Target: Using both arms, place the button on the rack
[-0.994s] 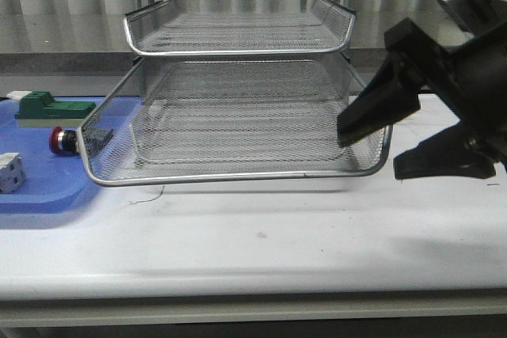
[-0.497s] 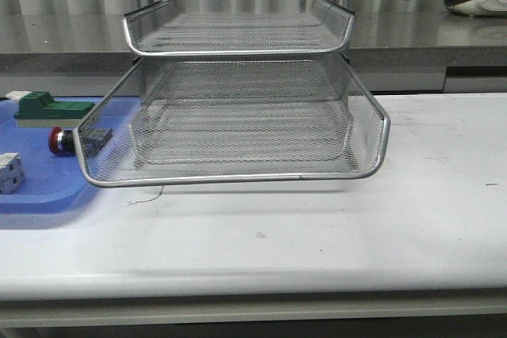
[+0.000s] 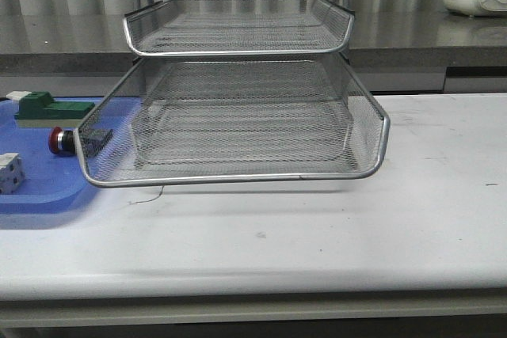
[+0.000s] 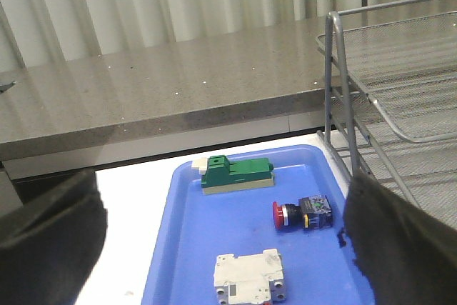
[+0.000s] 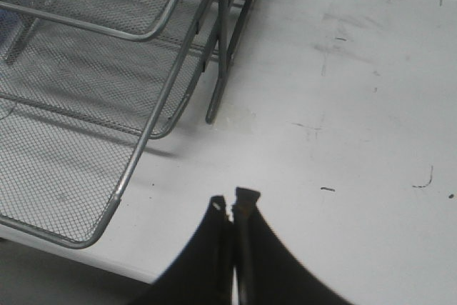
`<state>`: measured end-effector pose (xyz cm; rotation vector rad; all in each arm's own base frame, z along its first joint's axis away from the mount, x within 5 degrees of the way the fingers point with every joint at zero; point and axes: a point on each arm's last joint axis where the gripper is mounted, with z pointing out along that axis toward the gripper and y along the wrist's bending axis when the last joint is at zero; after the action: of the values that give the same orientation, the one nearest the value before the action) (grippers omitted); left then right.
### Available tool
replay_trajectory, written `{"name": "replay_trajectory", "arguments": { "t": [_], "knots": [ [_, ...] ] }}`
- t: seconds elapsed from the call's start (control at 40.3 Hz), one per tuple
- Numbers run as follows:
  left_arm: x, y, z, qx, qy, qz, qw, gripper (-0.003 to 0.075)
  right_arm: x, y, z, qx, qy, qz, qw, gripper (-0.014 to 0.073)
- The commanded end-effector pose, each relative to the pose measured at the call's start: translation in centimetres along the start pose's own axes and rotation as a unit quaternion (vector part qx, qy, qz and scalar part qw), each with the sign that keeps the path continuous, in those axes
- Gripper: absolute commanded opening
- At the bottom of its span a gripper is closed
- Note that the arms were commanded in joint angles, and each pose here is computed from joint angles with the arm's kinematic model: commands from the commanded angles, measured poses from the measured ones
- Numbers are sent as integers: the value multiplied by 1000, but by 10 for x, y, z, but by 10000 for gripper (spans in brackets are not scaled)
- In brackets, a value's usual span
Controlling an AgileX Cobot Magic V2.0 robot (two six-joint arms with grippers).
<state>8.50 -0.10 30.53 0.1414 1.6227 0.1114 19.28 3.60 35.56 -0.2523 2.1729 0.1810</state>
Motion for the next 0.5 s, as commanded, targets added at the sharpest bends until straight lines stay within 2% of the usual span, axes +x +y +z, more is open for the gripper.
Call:
{"name": "replay_trajectory", "arguments": {
  "t": [0.0, 0.224, 0.323, 0.472],
  "knots": [
    [-15, 1, 0, -2, -47, -1, 999, 640, 2, 1, -22, 13, -84, -2, 996, -60],
    [-15, 1, 0, -2, -47, -1, 999, 639, 64, 3, -43, 31, -177, 2, 984, -60],
    [-15, 1, 0, -2, -47, -1, 999, 640, 94, 4, -49, 33, -194, 2, 980, -60],
    [-15, 1, 0, -2, -47, -1, 999, 640, 121, 6, -58, 33, -225, -1, 974, -60]
  ]
}}
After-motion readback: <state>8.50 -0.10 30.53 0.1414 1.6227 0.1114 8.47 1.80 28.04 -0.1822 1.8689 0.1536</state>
